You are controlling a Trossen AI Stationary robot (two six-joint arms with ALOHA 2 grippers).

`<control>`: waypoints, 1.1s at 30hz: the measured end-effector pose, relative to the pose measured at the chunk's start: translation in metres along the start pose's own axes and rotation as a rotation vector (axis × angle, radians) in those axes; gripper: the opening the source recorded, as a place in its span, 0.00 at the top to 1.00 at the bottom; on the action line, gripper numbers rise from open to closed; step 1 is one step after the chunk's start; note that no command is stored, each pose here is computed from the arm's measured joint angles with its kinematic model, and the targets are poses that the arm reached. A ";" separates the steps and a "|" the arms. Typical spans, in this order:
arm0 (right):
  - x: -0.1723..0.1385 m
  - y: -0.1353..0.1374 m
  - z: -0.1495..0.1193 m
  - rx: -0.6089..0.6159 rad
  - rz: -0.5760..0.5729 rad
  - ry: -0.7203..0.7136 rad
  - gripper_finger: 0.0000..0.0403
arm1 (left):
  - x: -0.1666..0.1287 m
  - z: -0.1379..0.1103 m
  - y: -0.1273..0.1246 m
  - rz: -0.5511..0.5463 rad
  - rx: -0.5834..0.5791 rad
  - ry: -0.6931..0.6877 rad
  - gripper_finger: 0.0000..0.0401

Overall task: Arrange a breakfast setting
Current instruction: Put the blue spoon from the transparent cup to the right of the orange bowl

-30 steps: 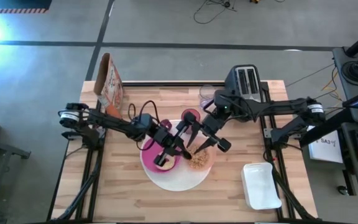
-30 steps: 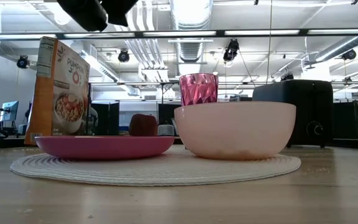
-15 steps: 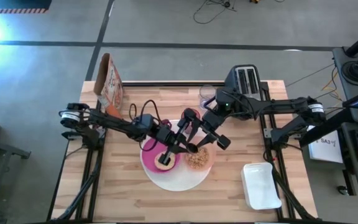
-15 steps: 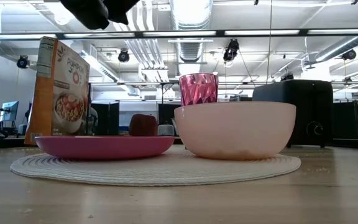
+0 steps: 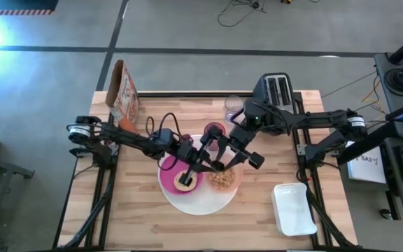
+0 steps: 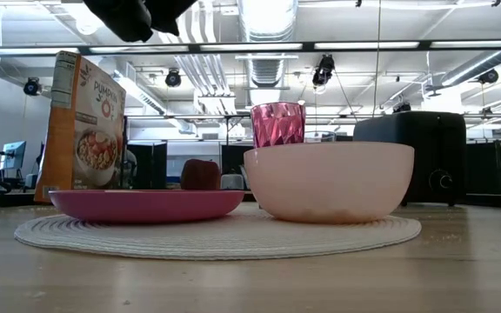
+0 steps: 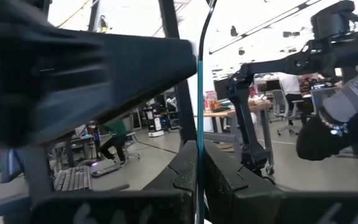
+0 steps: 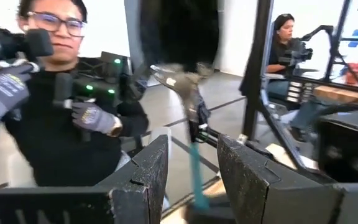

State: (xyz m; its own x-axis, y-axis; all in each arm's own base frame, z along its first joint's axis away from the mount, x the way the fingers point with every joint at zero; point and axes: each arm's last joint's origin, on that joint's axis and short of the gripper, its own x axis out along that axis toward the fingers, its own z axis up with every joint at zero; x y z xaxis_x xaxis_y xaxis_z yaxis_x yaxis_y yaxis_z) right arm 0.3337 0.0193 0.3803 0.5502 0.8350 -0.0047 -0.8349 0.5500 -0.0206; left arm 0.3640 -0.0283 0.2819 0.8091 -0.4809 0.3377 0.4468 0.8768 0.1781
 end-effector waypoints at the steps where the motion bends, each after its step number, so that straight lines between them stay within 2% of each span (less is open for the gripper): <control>1: 0.000 0.001 0.001 0.005 0.014 -0.002 0.68 | 0.000 0.000 0.000 0.004 -0.001 0.000 1.00; 7: 0.002 0.006 0.002 0.025 0.078 -0.005 0.68 | -0.001 0.001 0.007 0.054 0.030 0.000 1.00; 20: 0.002 0.007 0.004 -0.017 0.060 -0.007 0.70 | -0.004 0.002 0.014 0.044 0.044 -0.003 1.00; 27: 0.001 0.006 0.004 -0.051 0.033 -0.011 0.87 | -0.004 0.001 0.014 0.048 0.039 0.008 1.00; 30: 0.001 0.004 0.004 -0.055 -0.011 -0.009 0.95 | -0.003 0.001 0.015 0.048 0.037 0.013 1.00; 33: 0.002 0.005 0.003 -0.017 -0.006 0.000 0.98 | -0.001 0.006 0.017 0.066 0.049 -0.004 1.00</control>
State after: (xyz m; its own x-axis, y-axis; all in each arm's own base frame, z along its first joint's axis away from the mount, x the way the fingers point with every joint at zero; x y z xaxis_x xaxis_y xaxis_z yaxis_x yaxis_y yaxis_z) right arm 0.3299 0.0237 0.3834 0.5549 0.8319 -0.0041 -0.8314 0.5544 -0.0380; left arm 0.3685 -0.0123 0.2900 0.8347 -0.4219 0.3539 0.3731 0.9059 0.2002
